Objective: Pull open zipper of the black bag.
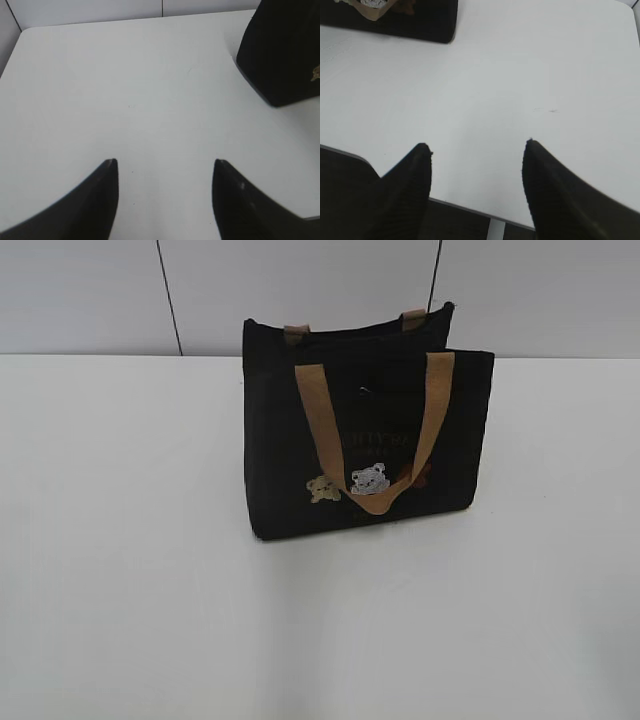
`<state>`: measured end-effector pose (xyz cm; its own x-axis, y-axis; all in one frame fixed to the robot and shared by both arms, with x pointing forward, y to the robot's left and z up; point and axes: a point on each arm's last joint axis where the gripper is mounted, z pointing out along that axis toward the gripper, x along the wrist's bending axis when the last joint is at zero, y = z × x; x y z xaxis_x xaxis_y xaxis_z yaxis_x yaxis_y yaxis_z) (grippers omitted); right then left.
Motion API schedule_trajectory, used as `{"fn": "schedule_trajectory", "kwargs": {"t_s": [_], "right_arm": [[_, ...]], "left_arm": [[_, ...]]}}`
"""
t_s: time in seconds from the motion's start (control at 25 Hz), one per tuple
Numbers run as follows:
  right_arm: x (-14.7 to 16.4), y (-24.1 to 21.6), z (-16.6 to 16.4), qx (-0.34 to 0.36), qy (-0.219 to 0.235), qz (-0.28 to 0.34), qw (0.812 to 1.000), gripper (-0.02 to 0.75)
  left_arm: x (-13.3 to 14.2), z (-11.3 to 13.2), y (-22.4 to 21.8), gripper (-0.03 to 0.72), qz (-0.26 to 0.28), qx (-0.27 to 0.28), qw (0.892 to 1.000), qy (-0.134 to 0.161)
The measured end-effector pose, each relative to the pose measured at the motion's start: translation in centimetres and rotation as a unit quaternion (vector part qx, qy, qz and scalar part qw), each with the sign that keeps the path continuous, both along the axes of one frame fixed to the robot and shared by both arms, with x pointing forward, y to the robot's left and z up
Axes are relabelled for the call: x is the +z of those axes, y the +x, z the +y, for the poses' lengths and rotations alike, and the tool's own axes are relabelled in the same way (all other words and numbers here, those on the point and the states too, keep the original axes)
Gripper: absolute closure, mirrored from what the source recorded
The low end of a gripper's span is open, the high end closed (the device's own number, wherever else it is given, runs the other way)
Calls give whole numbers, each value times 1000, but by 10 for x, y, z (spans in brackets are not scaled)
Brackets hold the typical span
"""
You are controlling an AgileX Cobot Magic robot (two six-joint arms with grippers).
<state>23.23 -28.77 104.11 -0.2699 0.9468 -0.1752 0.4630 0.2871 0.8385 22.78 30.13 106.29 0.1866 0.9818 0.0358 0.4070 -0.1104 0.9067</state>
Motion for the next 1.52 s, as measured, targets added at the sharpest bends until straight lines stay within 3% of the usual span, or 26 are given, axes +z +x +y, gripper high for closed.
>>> {"fn": "schedule_trajectory", "kwargs": {"t_s": [0.56, 0.92, 1.36, 1.52], "right_arm": [[0, 1, 1, 1, 7, -6, 1000, 324], [1, 1, 1, 5, 11, -7, 1000, 324], [1, 1, 2, 5, 11, -7, 1000, 324], [1, 1, 3, 2, 34, -4, 999, 324]], "left_arm": [[0, 0, 0, 249, 0, 1, 1000, 0], [0, -1, 0, 272, 0, 55, 998, 1], [0, -1, 0, 305, 0, 58, 998, 2], [0, -1, 0, 312, 0, 58, 998, 2]]}}
